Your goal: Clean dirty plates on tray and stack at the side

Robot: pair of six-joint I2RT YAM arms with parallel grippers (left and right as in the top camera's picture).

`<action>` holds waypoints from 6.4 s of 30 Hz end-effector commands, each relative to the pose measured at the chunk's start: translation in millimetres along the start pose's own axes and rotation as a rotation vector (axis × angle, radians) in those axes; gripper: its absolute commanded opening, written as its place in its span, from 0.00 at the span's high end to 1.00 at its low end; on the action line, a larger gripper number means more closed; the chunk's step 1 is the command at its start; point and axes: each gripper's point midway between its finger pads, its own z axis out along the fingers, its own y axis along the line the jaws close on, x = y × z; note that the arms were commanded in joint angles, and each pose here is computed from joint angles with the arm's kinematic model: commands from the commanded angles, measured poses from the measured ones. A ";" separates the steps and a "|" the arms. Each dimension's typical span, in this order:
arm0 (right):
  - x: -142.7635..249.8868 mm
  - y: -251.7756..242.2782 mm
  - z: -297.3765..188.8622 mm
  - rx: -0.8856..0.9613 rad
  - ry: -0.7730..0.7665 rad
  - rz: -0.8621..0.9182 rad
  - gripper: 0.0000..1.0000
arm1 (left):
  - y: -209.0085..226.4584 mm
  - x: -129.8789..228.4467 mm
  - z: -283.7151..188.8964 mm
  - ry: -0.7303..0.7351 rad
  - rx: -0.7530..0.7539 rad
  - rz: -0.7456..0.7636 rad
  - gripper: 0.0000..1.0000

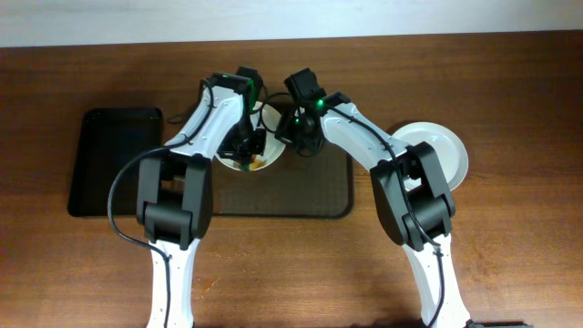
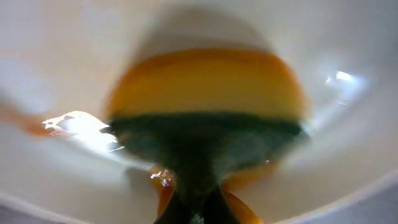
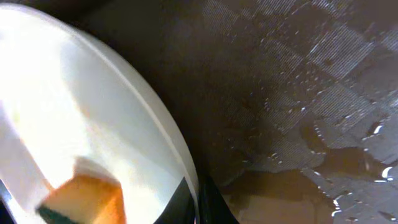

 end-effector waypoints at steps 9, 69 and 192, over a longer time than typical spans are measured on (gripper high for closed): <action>-3.5 -23.2 5.7 0.083 -0.010 0.028 0.96 | 88.5 -80.9 -30.0 -0.445 -0.426 -0.355 0.99; 15.6 -20.1 -253.9 0.814 -0.665 -0.425 0.96 | 51.9 -91.4 -109.0 -0.468 -0.119 -0.220 0.99; 107.5 -197.4 -323.2 -0.005 -1.297 -0.626 0.02 | 203.3 -7.3 -195.9 -0.534 -0.071 -0.504 0.01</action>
